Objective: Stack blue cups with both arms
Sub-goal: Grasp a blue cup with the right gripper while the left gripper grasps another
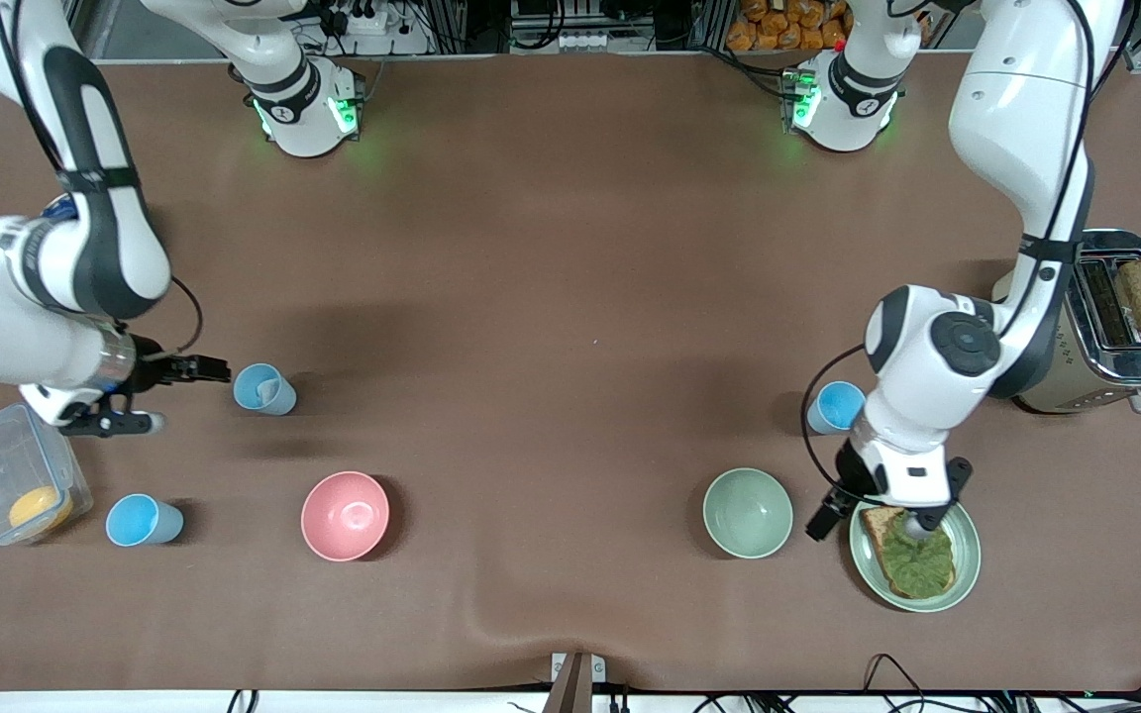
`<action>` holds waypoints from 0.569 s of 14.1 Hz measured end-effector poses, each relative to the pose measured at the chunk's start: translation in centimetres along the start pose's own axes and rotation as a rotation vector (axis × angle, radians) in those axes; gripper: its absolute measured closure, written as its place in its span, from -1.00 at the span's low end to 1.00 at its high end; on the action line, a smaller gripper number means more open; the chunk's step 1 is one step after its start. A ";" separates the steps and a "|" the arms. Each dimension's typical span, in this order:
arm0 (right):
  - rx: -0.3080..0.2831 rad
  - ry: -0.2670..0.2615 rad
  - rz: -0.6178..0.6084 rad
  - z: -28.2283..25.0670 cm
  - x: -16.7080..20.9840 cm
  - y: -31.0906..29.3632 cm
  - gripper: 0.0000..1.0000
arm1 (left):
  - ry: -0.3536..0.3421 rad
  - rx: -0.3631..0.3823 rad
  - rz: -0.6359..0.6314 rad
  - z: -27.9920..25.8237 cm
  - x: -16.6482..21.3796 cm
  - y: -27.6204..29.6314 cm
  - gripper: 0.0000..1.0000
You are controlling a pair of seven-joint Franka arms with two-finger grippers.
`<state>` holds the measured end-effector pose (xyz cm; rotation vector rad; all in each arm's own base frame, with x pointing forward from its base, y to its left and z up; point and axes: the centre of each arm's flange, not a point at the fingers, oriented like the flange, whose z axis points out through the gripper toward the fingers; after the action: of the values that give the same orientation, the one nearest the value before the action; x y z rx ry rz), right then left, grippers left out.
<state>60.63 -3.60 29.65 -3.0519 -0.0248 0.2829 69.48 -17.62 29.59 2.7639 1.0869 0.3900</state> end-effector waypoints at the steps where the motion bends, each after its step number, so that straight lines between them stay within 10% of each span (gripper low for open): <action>1: 0.004 -0.012 -0.001 1.5 0.3 -0.1 -1.00 | -0.019 0.077 0.019 -0.1 -0.4 -0.9 -1.00; 4: 0.027 -0.054 -0.016 5.5 0.9 0.3 -0.99 | -0.111 0.283 0.166 -2.3 -0.5 -3.8 -1.00; 8: 0.058 -0.074 0.009 7.8 1.0 1.3 -0.21 | -0.222 0.423 0.263 -3.1 0.8 -7.9 -1.00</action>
<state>60.23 -4.34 21.68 -2.9830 -0.0063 0.3904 64.05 -11.17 30.86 3.2316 0.8332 -0.1412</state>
